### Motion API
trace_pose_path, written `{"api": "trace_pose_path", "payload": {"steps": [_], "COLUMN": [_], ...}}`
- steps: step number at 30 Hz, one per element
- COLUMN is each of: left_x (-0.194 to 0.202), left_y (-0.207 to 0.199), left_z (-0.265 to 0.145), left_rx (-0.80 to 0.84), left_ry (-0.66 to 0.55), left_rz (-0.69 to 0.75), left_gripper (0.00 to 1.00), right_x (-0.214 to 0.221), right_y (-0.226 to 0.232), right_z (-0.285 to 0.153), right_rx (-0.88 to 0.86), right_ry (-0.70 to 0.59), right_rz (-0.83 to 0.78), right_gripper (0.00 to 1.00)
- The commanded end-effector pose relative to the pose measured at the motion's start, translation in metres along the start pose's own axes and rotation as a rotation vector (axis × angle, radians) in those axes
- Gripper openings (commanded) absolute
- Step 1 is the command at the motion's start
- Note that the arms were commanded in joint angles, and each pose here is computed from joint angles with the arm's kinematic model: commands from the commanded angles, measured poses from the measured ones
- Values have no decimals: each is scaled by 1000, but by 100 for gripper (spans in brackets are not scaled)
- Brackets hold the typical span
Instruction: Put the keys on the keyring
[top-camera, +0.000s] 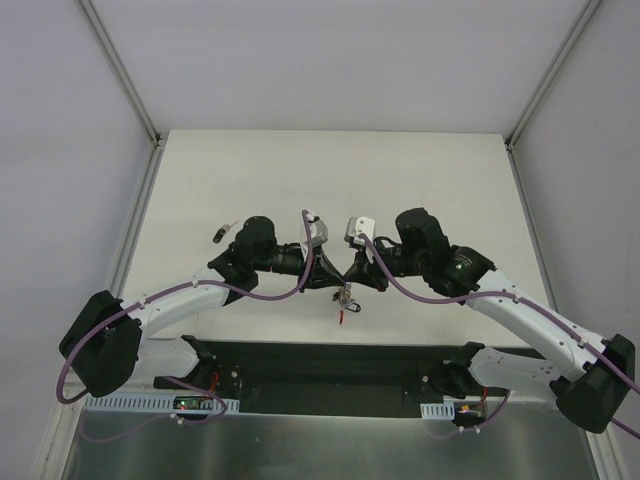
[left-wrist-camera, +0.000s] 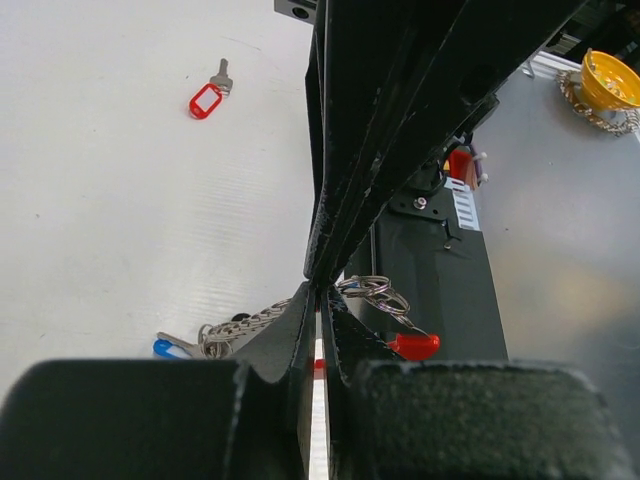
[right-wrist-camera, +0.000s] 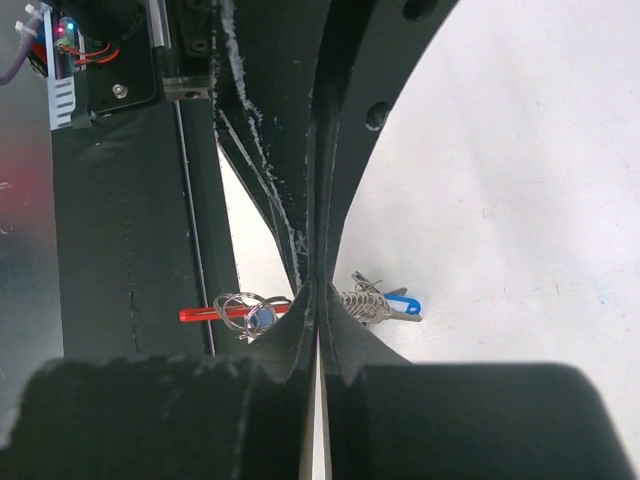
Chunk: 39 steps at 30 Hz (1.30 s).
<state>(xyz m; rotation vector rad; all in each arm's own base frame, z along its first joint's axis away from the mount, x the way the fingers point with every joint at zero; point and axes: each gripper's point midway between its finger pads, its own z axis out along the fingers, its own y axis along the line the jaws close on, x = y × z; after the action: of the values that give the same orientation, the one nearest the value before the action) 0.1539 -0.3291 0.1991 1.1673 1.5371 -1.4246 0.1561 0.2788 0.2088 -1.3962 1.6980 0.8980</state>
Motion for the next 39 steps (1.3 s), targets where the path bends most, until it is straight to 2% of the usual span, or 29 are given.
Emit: {"api": "trace_pose_path", "payload": {"steps": [1, 3, 6, 11, 16, 24, 28, 31, 35, 39], "left_x": [-20, -23, -23, -20, -17, -17, -19, -25, -35, -42], "left_y": [8, 10, 11, 12, 9, 4, 0, 1, 3, 3], "left_z": [-4, -6, -9, -15, -20, -28, -31, -32, -32, -32], "left_rx": [-73, -100, -119, -149, -154, -162, -158, -178, -191, -196], "left_ry": [-74, -86, -103, -155, -166, -170, -197, -245, -299, -356], "left_rz": [89, 108, 128, 165, 217, 333, 371, 384, 332, 293], "left_gripper": [0, 0, 0, 0, 0, 0, 0, 0, 0, 0], "right_x": [-37, -33, -33, -20, -18, -6, -5, -6, -15, -24], "right_y": [-1, -5, -15, -26, -34, -50, -56, -54, -40, -39], "right_z": [-11, -11, -18, -31, -41, -60, -68, -64, -47, -35], "right_rx": [36, 69, 144, 259, 347, 517, 568, 544, 418, 361], "right_ry": [-117, -114, -133, -164, -282, -421, -478, -480, -482, -498], "right_rz": [-20, 19, 53, 140, 201, 296, 304, 289, 271, 249], "right_gripper": [5, 19, 28, 36, 45, 74, 84, 82, 69, 60]}}
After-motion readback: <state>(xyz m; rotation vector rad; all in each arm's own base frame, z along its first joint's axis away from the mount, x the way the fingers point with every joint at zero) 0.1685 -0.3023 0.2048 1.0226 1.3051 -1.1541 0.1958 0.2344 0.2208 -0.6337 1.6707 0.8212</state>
